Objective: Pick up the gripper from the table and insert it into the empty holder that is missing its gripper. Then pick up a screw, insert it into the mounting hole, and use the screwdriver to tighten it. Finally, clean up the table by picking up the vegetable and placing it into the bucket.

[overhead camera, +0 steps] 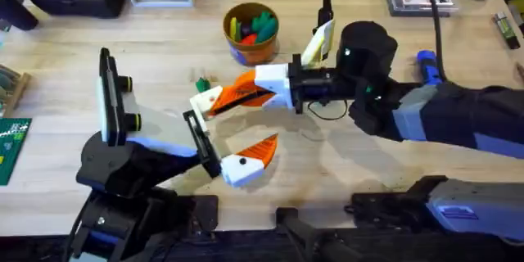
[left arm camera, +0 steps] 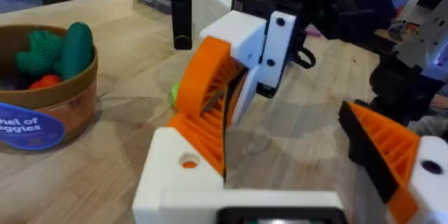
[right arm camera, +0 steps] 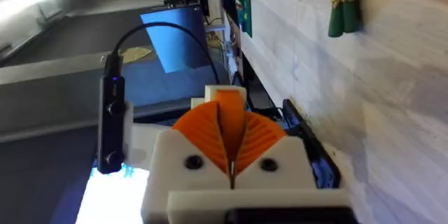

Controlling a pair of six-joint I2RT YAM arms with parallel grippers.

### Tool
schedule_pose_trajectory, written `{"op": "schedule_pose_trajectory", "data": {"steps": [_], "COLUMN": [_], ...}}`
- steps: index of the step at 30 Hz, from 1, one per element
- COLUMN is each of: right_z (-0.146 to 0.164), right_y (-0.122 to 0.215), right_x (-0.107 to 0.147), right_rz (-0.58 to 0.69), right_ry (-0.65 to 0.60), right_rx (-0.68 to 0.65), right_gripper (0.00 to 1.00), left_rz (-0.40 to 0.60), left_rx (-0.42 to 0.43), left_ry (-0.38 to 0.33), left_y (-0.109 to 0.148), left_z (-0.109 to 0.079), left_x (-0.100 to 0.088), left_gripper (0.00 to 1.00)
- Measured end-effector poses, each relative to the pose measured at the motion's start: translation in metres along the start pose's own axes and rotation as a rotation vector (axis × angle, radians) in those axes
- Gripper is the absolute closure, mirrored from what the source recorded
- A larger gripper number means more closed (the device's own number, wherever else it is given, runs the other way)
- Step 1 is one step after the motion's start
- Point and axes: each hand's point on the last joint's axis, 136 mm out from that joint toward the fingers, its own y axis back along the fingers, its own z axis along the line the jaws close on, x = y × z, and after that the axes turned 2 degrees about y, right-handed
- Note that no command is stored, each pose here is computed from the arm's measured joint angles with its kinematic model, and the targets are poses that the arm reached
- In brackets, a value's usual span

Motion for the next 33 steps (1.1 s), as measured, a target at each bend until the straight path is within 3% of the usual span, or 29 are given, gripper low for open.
{"op": "schedule_pose_trajectory", "data": {"steps": [21, 33], "right_z": [0.004, 0.003], "right_y": [-0.027, -0.030], "right_x": [0.000, -0.005], "right_rz": [-0.054, -0.088], "right_ry": [0.056, 0.063], "right_rx": [0.036, 0.045], "right_gripper": [0.995, 0.995], "left_rz": [-0.021, -0.021], "left_rx": [-0.084, -0.085], "left_ry": [0.010, 0.009], "left_y": [0.001, 0.002], "left_z": [0.015, 0.015], "left_x": [-0.004, -0.004], "left_gripper": [0.014, 0.014]}}
